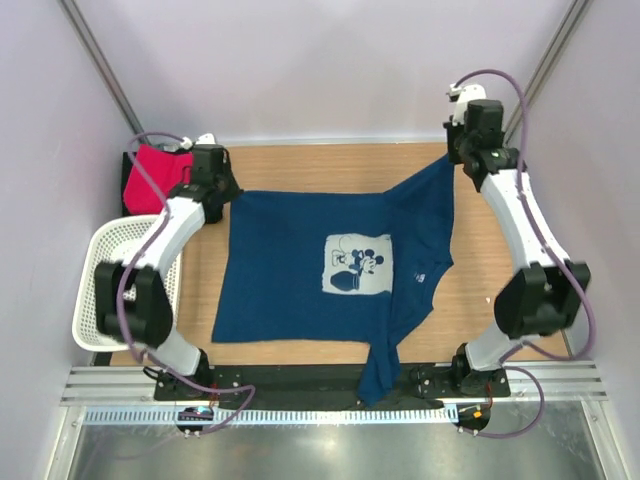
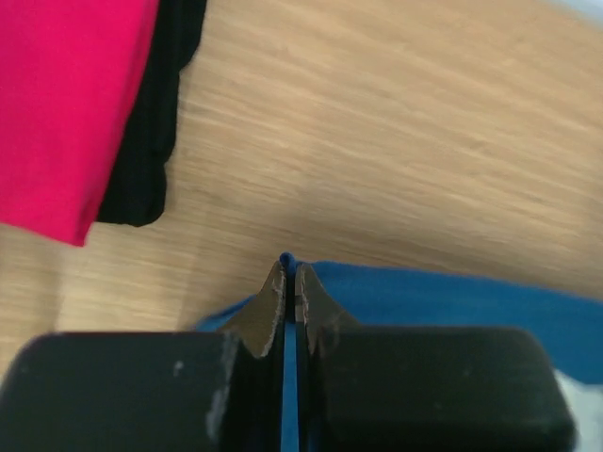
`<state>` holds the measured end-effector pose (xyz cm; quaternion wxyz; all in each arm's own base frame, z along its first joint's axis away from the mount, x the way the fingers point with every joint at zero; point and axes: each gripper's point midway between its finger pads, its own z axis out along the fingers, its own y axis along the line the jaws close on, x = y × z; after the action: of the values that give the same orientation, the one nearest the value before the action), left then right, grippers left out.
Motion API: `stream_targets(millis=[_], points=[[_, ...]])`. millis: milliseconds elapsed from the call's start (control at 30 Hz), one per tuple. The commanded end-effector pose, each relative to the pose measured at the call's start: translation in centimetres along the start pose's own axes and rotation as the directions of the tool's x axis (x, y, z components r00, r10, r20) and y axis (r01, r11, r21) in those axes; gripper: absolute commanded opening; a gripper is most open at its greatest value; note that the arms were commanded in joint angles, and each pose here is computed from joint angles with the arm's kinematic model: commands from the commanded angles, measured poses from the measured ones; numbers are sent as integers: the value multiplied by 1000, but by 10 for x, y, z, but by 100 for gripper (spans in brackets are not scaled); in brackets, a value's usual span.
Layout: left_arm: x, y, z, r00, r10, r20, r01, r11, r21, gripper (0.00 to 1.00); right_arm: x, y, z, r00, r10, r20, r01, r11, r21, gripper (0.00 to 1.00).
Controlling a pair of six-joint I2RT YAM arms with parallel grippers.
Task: Fold and stack the t-shirts
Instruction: Flatten the tshirt out
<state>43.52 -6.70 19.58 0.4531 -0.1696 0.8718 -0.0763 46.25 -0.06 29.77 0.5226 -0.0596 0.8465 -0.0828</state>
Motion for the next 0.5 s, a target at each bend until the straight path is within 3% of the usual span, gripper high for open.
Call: stream_targets(millis=[0, 33, 100, 233, 367, 467], points=[[-33, -21, 45, 994, -24, 104, 19, 999, 46, 0, -33, -7, 40, 991, -19, 132, 11, 998, 60, 1], [-19, -19, 72, 998, -6, 60, 5, 1000, 21, 0, -26, -2, 67, 994, -21, 103, 15, 998, 53, 1], [-34, -29, 91, 997, 21, 80, -23, 999, 33, 0, -25, 3, 91, 995, -26, 101, 21, 999, 45, 1], [-26, -26, 140, 997, 67, 44, -66, 998, -18, 0, -28, 11, 145, 994, -23, 103, 19, 999, 36, 1], [-50, -45, 136, 996, 68, 64, -71, 997, 40, 0, -65, 8, 144, 987, 30, 156, -37, 999, 38, 1], [-88, -67, 102, 991, 61, 123, -76, 990, 119, 0, -118, -14, 100, 962, 37, 271, -64, 994, 90, 1]])
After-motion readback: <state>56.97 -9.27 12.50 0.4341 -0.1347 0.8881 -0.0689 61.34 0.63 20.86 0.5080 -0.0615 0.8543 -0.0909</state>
